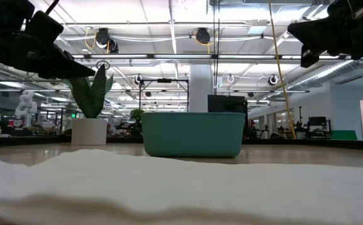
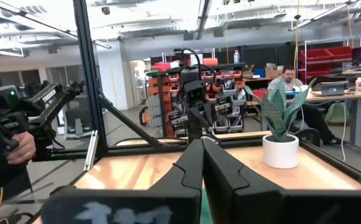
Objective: Pick and placing Produce into tupperware
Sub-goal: Put the strawberry into the blue bin
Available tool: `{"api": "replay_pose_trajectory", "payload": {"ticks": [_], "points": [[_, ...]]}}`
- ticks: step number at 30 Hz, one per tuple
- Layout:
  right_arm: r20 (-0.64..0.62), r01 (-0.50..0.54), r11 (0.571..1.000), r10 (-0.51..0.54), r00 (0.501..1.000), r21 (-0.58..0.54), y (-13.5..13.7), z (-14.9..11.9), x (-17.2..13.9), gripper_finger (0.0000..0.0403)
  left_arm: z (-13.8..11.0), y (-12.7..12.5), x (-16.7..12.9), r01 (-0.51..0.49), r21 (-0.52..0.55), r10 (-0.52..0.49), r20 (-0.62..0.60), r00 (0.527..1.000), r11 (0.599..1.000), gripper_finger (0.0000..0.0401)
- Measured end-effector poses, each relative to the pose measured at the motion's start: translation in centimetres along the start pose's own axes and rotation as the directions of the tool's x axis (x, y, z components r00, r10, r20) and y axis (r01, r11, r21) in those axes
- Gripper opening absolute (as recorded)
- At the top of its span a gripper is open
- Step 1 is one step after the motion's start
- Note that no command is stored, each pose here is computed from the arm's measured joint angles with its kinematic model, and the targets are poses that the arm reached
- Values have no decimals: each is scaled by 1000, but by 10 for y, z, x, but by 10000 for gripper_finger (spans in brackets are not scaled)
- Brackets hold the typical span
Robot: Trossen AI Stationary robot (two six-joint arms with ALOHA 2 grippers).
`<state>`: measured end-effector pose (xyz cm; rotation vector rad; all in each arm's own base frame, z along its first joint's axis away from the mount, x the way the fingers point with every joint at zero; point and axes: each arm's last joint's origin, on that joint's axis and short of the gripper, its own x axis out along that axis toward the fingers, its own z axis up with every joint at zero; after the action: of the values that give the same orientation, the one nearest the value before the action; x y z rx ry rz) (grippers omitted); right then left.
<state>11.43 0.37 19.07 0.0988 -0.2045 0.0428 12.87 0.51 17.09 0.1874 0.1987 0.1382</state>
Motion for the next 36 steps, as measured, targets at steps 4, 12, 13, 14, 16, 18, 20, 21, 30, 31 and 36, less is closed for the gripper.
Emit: {"api": "replay_pose_trajectory", "payload": {"ticks": [4,12,13,14,16,18,20,21,30,31,36], "points": [[-2,0,1000,0,1000,-24,0,0,0,0,1,1,0,-17,-15,17,4,1000,1000,33],[-7,0,1000,0,1000,-28,0,-1,0,0,23,6,-2,-49,-56,52,41,998,997,33],[-7,0,1000,0,1000,-28,0,-1,0,0,30,7,-3,-51,-53,53,51,997,997,33],[-8,0,1000,0,1000,-29,0,-1,0,0,36,8,-3,-53,-49,56,62,996,997,33],[-8,0,1000,0,1000,-29,0,-1,0,0,50,11,-4,-59,-43,63,93,994,997,33],[-8,0,1000,0,1000,-29,0,-1,0,0,66,15,-4,-69,-39,72,109,991,997,33],[-10,0,1000,0,1000,-29,0,-1,0,0,81,19,-2,-82,-36,85,80,993,996,33],[-13,0,1000,-1,1000,-29,0,-1,0,0,88,22,0,-90,-33,92,53,994,995,33],[-19,1,1000,-1,1000,-29,0,-2,0,0,136,57,38,-134,-64,118,-216,969,989,33],[-19,1,1000,-1,1000,-29,0,-2,0,0,139,61,43,-115,-71,95,-245,965,991,33],[-30,2,1000,-2,1000,-29,0,-3,0,0,154,76,73,23,-88,-50,-316,948,996,33]]}}
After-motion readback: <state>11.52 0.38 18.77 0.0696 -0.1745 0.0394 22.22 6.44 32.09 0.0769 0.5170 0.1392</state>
